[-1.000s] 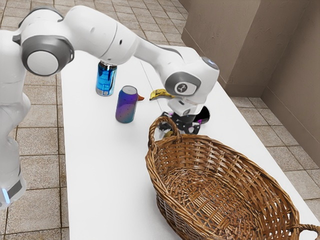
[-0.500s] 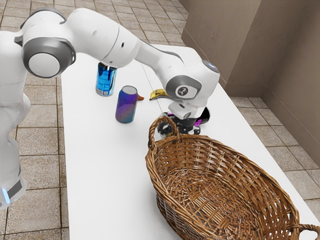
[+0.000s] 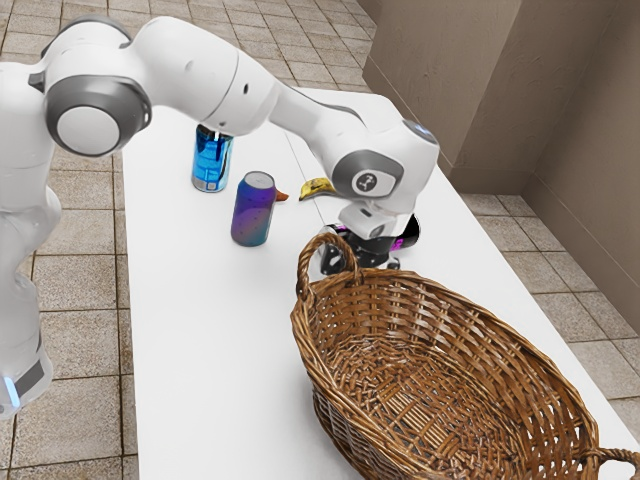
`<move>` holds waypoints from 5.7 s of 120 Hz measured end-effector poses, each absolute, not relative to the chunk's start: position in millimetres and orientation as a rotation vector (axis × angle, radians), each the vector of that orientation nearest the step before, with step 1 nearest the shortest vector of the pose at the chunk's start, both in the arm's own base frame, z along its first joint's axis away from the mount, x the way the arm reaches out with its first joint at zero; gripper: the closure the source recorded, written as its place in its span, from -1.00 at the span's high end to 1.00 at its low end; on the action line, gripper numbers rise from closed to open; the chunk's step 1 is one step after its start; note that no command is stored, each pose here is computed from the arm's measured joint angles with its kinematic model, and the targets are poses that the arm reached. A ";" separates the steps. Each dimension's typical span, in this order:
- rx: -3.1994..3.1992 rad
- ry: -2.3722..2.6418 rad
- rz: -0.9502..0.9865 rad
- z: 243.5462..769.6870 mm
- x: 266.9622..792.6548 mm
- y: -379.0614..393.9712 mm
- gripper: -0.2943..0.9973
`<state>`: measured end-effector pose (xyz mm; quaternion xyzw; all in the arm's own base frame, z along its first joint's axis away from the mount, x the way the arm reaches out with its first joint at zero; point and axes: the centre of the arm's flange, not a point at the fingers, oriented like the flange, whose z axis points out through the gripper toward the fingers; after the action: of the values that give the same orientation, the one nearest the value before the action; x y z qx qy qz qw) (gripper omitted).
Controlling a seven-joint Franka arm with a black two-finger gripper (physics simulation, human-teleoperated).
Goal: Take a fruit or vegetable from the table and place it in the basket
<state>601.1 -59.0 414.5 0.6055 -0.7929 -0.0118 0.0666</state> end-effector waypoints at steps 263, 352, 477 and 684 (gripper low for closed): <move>1.649 -2.619 0.181 672.4 503.9 -265.0 -0.22; 1.661 -2.613 0.128 635.9 537.2 -287.9 0.04; 2.473 -1.818 0.108 626.6 599.4 160.2 0.54; 2.997 0.634 0.011 478.4 668.6 218.3 0.54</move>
<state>668.6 218.3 478.4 0.9776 0.2069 0.0034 0.0389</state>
